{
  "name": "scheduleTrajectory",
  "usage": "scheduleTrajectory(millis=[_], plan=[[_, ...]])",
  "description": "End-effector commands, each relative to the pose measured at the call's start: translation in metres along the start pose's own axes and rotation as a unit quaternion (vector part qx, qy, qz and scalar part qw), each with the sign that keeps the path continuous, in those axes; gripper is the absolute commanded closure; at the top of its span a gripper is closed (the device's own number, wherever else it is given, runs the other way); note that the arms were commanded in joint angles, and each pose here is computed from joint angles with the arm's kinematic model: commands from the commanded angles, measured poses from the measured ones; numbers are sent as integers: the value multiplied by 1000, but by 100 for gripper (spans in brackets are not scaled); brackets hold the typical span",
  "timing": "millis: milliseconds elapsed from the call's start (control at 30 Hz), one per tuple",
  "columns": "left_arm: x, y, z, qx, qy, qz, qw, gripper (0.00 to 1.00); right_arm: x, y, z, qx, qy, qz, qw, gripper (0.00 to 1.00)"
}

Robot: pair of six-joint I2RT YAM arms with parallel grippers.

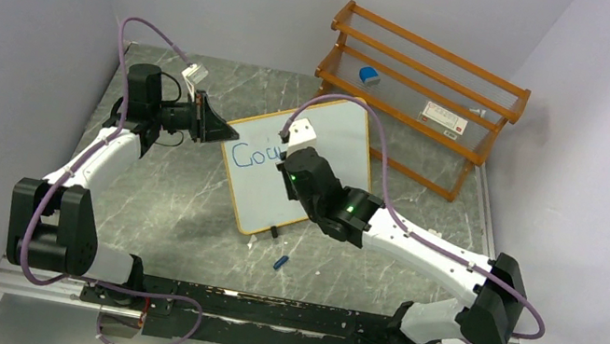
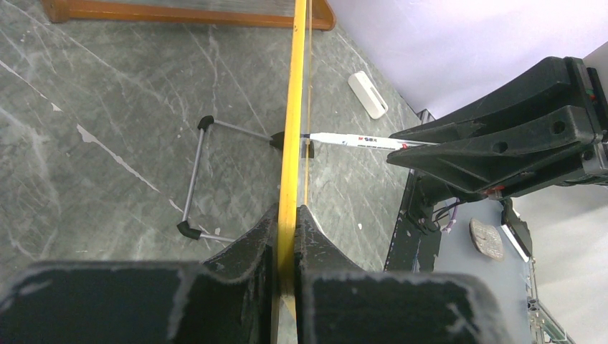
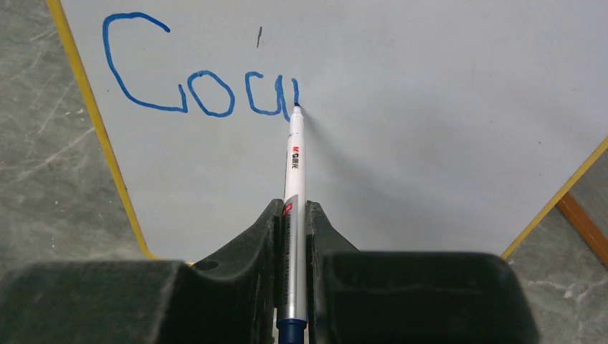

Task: Write a sentence on the whiteboard

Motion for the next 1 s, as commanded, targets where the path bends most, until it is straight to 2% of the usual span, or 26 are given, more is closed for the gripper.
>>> scheduleTrajectory(millis=[0, 233, 967], plan=[[1, -7, -9, 23, 15, -5, 1000, 95, -4, 3, -10, 22, -1, -2, 1000, 100], [2, -7, -9, 23, 15, -6, 1000, 95, -5, 5, -13, 26, 0, -2, 1000, 100], [1, -8, -10, 25, 15, -7, 1000, 95, -7, -1, 9, -29, -17, -21, 999, 100]])
Point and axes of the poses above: each gripper's point midway between its finger pads, its own y axis back along the fingers, its own x axis along the line the jaws close on, z = x × y, the point moved 9 cm from there along y, back along the fingers, and after that the axes turned 4 degrees about y, right-handed, at the moved point
